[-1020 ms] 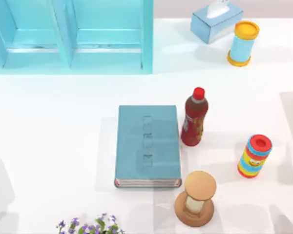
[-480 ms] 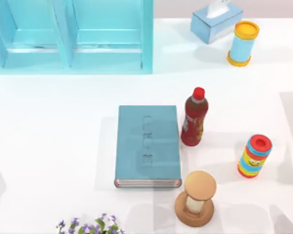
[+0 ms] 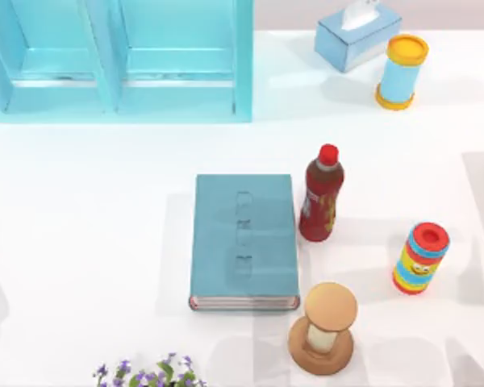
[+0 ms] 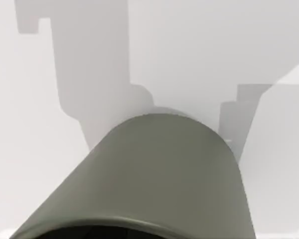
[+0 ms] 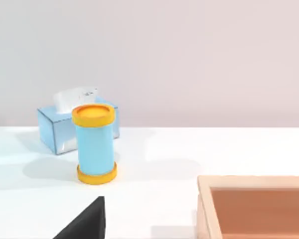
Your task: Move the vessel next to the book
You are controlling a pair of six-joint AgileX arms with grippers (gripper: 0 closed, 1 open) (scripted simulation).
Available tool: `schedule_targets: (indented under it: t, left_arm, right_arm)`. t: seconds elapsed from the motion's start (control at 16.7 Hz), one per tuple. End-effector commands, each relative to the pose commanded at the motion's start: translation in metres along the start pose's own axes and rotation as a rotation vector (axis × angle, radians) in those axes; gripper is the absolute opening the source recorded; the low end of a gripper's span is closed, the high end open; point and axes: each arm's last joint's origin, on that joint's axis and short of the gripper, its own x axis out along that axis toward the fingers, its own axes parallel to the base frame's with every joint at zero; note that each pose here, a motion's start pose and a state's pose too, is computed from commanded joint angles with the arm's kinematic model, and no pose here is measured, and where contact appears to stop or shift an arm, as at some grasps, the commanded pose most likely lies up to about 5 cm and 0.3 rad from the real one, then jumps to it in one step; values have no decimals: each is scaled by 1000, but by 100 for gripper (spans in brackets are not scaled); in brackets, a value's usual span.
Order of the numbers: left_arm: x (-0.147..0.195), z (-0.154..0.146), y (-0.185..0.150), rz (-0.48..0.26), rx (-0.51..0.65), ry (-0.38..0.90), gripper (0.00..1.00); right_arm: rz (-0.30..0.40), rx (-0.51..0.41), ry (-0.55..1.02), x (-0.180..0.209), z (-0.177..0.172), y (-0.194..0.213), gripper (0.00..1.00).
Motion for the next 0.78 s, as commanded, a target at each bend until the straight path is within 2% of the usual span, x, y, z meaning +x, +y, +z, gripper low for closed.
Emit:
schedule_targets:
  t: [0.54, 0.78]
  left_arm:
    - [0, 0, 0, 0, 0, 0, 2]
    - [0, 0, 0, 0, 0, 0, 0]
  right_arm:
    - [0, 0, 0, 0, 0, 0, 100]
    - [0, 0, 0, 0, 0, 0, 100]
